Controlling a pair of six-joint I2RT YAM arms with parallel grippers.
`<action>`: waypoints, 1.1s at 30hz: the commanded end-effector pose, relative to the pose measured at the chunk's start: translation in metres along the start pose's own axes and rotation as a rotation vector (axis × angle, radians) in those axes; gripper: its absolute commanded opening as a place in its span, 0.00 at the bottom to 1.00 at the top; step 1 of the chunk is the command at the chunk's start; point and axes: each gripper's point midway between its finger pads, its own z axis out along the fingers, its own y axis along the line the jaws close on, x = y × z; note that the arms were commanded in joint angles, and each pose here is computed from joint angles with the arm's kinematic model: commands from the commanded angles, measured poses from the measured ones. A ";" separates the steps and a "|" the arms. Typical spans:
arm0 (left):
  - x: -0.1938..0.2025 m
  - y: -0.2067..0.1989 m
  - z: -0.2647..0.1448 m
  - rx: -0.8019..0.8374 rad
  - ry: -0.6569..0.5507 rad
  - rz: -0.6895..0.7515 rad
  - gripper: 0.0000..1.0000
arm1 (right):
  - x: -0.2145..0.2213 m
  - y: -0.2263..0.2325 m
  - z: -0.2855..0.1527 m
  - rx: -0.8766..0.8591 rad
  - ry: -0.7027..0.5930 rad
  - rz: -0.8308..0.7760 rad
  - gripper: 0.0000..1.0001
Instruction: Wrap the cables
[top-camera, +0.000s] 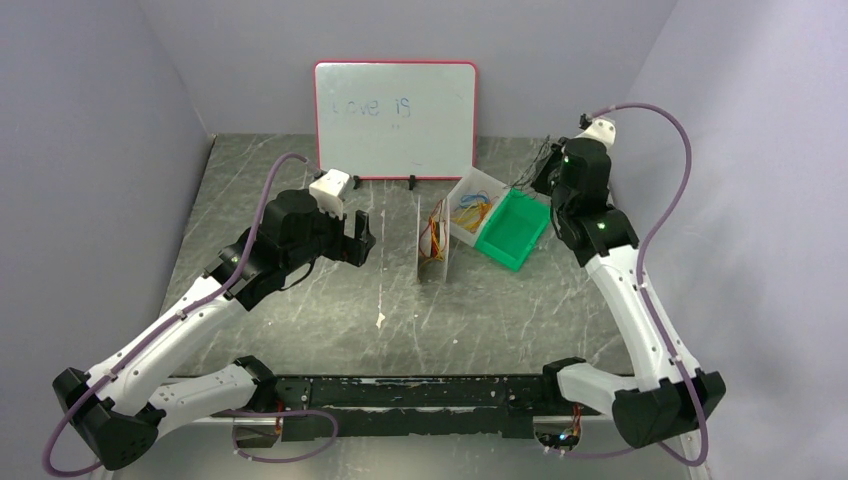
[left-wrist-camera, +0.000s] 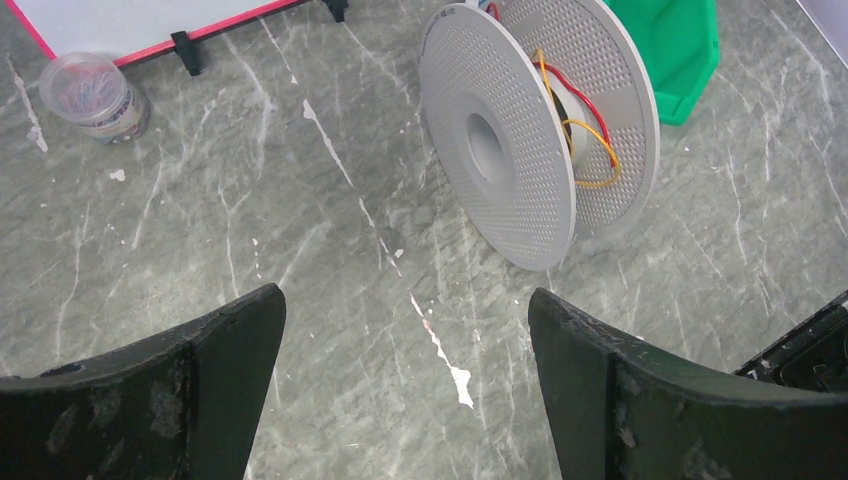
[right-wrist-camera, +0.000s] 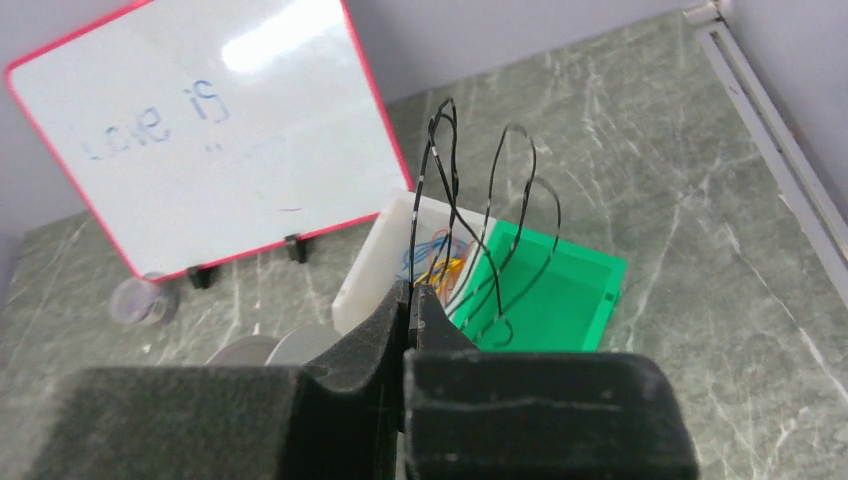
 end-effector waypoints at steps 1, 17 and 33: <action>-0.013 -0.010 -0.004 0.046 -0.038 -0.001 0.95 | -0.005 0.019 -0.024 -0.121 0.027 -0.025 0.00; -0.055 -0.047 -0.045 0.255 -0.146 -0.005 0.96 | 0.007 0.119 -0.127 -0.884 0.095 -0.164 0.00; -0.104 -0.089 -0.116 0.510 -0.266 0.052 0.99 | 0.054 0.191 -0.228 -1.446 0.207 -0.288 0.00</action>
